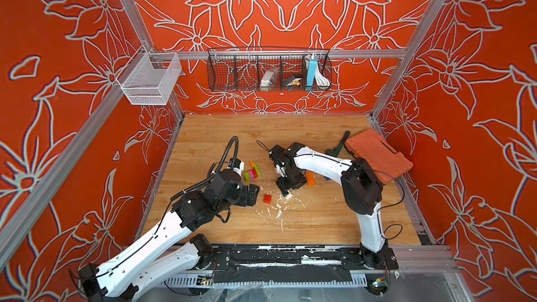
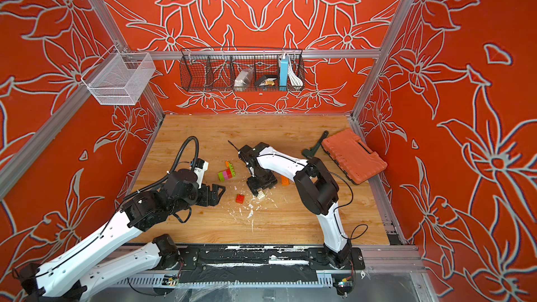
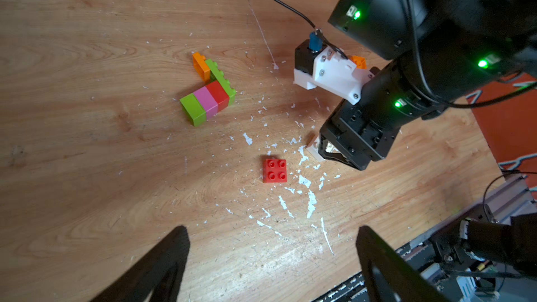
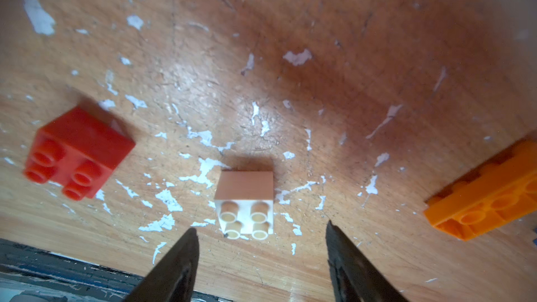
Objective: Assemble the letter r with lego
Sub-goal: Pick up the lego brick from the center of the board.
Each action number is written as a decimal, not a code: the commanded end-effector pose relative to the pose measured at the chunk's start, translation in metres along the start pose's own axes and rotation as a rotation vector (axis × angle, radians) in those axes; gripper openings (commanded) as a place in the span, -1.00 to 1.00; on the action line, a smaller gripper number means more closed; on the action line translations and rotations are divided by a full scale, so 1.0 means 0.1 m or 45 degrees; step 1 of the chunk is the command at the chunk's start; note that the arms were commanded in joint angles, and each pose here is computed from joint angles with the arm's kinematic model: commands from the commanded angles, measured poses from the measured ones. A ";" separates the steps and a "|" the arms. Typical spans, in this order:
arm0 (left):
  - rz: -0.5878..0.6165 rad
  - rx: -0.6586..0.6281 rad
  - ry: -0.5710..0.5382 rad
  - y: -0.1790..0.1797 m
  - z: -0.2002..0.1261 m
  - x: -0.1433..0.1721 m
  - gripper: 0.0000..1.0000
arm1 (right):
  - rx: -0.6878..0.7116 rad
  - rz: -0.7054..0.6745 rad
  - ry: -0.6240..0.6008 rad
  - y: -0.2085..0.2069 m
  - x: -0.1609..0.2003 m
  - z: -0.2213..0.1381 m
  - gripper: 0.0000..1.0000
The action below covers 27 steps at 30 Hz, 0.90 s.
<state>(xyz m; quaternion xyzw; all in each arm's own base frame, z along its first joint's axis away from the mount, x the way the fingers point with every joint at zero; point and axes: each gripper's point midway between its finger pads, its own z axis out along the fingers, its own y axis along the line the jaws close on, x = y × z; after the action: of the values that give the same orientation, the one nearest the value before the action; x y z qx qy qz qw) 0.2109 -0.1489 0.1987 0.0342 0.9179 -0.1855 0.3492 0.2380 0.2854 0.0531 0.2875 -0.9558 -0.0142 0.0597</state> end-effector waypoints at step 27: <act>-0.177 0.015 0.102 0.22 0.19 0.13 0.82 | -0.140 -0.056 0.136 0.14 -0.04 0.05 0.15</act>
<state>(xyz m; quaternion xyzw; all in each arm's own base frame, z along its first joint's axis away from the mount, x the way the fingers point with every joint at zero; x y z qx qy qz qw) 0.2160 -0.1360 0.1732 -0.0159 0.9302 -0.2102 0.3006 0.2363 0.2904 0.0481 0.2883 -0.9488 -0.0367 0.1236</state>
